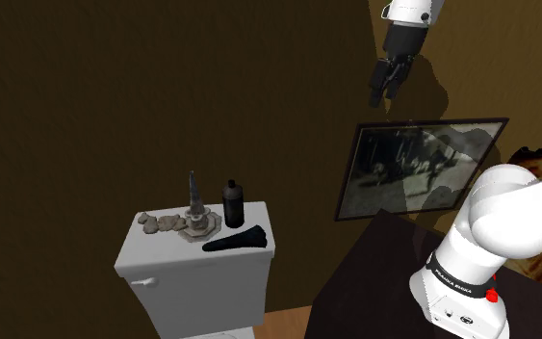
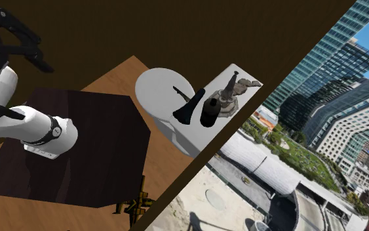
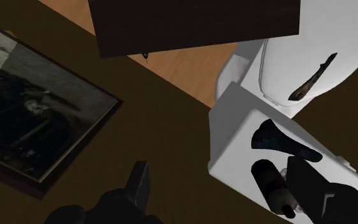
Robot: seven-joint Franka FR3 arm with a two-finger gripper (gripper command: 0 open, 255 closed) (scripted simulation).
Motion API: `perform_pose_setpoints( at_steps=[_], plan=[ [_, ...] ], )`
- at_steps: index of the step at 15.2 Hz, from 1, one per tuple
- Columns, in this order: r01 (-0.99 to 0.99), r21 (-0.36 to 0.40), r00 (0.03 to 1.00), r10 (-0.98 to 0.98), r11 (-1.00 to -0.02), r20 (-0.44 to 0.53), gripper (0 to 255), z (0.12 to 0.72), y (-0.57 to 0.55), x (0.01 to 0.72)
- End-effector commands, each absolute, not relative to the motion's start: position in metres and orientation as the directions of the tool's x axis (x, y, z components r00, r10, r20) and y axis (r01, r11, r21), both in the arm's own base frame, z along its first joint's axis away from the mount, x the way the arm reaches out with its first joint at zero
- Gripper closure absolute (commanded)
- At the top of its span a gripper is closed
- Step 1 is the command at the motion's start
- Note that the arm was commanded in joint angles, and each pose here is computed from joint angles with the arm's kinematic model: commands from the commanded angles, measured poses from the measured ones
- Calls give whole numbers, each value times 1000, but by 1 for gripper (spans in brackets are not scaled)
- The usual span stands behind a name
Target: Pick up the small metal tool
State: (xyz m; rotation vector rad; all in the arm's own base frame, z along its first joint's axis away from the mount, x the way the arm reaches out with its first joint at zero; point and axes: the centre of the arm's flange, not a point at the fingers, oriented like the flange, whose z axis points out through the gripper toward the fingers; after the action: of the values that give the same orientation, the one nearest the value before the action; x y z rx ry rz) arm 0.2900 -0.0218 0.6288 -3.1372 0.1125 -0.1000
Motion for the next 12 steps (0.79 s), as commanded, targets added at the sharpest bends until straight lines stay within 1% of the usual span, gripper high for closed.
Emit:
perform_pose_setpoints(
  at_steps=[1, 12],
  plan=[
    [-72, -3, 995, -72, -997, 64, 0, 629, -22, 290],
    [135, 2, 988, 135, -991, 77, 0, 516, 18, 369]
  ],
)
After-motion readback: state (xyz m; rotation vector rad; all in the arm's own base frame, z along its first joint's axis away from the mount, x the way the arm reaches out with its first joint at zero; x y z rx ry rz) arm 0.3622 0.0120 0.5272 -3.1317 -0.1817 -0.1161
